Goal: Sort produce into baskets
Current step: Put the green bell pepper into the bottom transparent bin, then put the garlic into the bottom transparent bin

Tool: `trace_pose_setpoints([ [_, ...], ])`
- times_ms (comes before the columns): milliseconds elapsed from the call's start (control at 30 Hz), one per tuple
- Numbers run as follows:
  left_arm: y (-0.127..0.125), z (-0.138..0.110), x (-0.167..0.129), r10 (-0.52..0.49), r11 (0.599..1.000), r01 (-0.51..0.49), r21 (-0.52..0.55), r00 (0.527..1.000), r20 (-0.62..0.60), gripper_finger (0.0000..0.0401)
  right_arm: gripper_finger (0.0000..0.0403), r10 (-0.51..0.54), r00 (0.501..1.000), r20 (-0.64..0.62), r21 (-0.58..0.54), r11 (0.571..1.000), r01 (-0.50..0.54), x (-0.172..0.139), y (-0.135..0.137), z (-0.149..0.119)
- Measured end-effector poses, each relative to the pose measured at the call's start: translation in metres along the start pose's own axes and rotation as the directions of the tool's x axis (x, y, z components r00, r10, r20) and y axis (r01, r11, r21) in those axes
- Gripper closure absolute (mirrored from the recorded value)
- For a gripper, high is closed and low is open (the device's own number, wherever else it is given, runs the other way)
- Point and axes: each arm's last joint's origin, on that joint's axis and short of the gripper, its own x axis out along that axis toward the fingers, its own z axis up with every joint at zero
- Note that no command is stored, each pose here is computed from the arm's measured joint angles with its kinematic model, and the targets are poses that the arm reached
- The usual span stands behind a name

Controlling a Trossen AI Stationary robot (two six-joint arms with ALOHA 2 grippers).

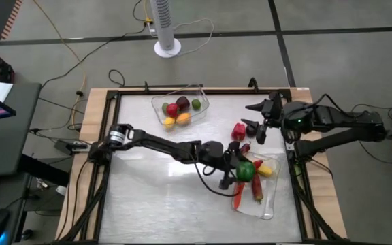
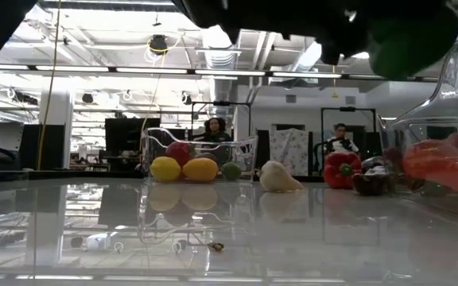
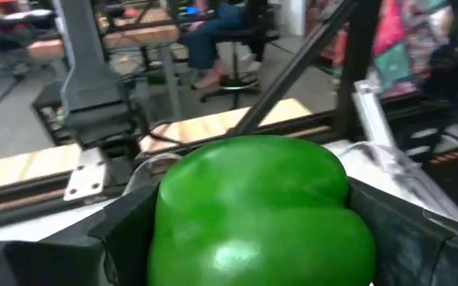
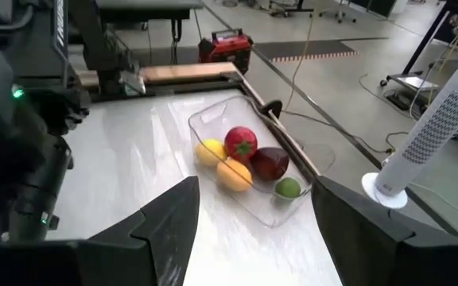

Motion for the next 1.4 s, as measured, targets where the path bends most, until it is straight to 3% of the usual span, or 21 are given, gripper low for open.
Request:
trace_pose_setpoints([
  [133, -0.002, -0.004, 0.006, 0.035, 0.999, -0.035, -0.002, 0.999, -0.009, 0.0064, 0.0131, 0.002, 1.000, -0.021, -0.011, 1.000, -0.002, 0.005, 0.002, -0.001],
  [333, 0.002, -0.002, 0.005, 0.033, 0.999, -0.033, 0.011, 0.995, -0.092, 0.0008, 0.0131, -0.003, 0.999, -0.039, -0.017, 1.000, 0.002, 0.006, 0.003, -0.003],
  [533, 0.005, -0.001, -0.001, 0.017, 0.998, -0.005, 0.059, 0.978, -0.206, 0.0023, 0.0131, 0.003, 0.999, -0.044, -0.013, 1.000, -0.003, 0.005, 0.004, -0.004],
  [700, 0.011, -0.017, -0.011, 0.007, 0.999, 0.009, 0.042, 0.930, -0.367, 0.0035, 0.0131, 0.006, 0.999, -0.044, -0.016, 1.000, -0.007, 0.005, 0.005, -0.004],
  [833, 0.020, -0.043, -0.021, 0.023, 1.000, -0.030, -0.010, 0.907, -0.421, 0.0040, 0.0131, 0.006, 0.999, -0.046, -0.017, 1.000, -0.006, 0.005, 0.005, -0.004],
  [967, 0.021, -0.046, -0.039, 0.055, 0.997, -0.069, -0.027, 0.936, -0.348, 0.0043, 0.0131, 0.004, 0.998, -0.056, -0.021, 1.000, -0.005, 0.009, 0.006, -0.010],
  [1033, 0.020, -0.048, -0.051, 0.120, 0.992, -0.126, 0.005, 0.935, -0.333, 0.0043, 0.0131, 0.002, 0.998, -0.070, -0.028, 1.000, -0.004, 0.012, 0.007, -0.015],
  [1133, 0.021, -0.061, -0.069, 0.224, 0.974, -0.224, 0.047, 0.893, -0.391, 0.0043, 0.0131, -0.008, 0.997, -0.072, -0.030, 1.000, 0.005, 0.015, 0.007, -0.018],
  [1400, 0.036, -0.105, -0.081, 0.212, 0.940, -0.315, -0.129, 0.839, -0.502, 0.0043, 0.0131, -0.004, 1.000, -0.022, -0.026, 1.000, 0.003, 0.015, 0.008, -0.013],
])
